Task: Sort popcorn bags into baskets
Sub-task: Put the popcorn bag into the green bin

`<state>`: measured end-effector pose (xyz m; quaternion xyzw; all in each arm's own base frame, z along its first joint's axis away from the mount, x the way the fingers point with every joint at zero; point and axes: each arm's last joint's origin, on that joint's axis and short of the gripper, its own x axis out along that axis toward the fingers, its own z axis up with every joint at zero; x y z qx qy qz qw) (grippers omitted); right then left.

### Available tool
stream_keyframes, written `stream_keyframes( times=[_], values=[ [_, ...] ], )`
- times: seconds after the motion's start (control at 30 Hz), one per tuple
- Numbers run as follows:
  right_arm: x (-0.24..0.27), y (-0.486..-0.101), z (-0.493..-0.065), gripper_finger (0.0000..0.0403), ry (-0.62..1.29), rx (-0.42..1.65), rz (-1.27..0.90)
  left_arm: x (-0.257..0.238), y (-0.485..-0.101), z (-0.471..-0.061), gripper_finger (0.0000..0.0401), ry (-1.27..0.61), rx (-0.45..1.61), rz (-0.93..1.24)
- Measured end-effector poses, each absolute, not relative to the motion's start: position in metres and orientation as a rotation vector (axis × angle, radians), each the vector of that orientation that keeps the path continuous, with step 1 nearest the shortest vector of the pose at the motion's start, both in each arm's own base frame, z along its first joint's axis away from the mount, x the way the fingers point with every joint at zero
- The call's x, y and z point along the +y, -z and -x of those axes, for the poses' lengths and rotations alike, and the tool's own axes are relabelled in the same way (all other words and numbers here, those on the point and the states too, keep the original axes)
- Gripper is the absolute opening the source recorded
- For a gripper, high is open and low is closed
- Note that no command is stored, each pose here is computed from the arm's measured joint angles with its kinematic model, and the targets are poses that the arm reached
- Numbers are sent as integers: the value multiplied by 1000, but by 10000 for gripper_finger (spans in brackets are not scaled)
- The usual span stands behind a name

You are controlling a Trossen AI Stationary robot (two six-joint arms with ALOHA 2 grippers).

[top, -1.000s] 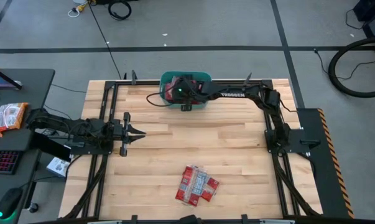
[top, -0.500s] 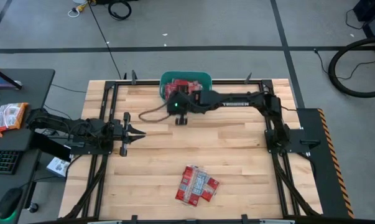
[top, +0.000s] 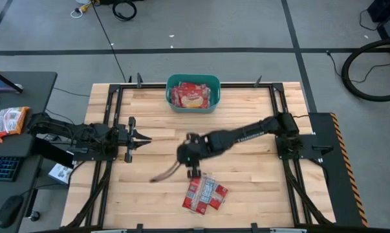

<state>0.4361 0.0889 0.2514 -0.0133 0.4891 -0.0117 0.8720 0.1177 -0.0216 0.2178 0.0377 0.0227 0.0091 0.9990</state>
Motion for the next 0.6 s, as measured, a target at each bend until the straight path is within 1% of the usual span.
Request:
stream_keyframes(
  times=[0.1,0.23,0.47,0.6],
  values=[
    [101,-239,-428,147,22,1099,-111,-22,-218,-118,48,-18,45,-75],
    [102,-219,-419,167,3,1221,-296,-22,-218,-118,48,-19,45,-68],
    [89,-190,-404,208,14,1407,-500,-22,-217,-118,48,-18,54,-59],
    [84,-177,-401,229,-64,1451,-641,-22,-216,-118,48,-18,61,-61]
  ],
)
